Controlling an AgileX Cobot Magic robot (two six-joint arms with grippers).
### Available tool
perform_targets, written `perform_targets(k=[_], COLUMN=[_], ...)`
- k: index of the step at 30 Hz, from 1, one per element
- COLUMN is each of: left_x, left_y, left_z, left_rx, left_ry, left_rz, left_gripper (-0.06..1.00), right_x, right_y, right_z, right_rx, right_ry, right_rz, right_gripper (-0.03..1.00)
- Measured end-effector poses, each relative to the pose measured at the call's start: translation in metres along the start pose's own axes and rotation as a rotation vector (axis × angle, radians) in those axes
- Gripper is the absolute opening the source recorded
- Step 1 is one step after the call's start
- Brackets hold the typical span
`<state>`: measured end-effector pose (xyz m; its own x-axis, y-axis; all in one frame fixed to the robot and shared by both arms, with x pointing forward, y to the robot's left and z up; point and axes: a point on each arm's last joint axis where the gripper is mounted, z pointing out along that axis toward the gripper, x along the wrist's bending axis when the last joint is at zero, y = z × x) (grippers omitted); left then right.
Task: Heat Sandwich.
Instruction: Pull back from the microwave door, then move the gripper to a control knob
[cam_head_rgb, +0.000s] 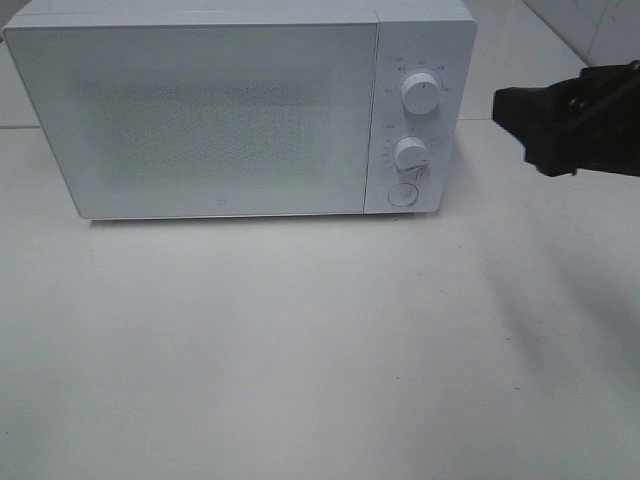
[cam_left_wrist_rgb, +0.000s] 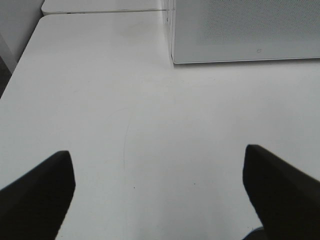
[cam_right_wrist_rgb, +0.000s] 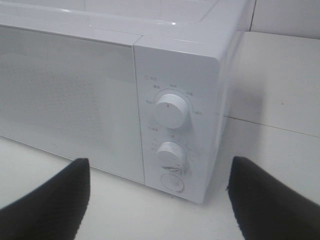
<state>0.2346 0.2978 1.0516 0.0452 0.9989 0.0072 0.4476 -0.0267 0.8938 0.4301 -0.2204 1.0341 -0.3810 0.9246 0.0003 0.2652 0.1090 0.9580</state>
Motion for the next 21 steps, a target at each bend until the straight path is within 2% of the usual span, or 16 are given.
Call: perform_targets(k=[3, 10, 14, 21], left_x=[0.000, 0.000, 0.000, 0.000], left_y=[0.000, 0.000, 0.000, 0.000], left_z=[0.000, 0.000, 0.000, 0.000], left_rx=[0.000, 0.000, 0.000, 0.000], left_ry=[0.000, 0.000, 0.000, 0.000], left_rz=[0.000, 0.000, 0.000, 0.000], left_gripper=[0.84, 0.84, 0.84, 0.84], right_x=[0.009, 0.022, 0.030, 0.032], right_y=[-0.009, -0.024, -0.032, -0.047], right_z=[0.018, 0.043, 0.055, 0.073], right_rx=[0.010, 0.021, 0.007, -0.031], right_ry=[0.037, 0.058, 0.040, -0.052], right_rz=[0.023, 0.070, 0.061, 0.056], right_gripper=[0.75, 0.75, 0.75, 0.75])
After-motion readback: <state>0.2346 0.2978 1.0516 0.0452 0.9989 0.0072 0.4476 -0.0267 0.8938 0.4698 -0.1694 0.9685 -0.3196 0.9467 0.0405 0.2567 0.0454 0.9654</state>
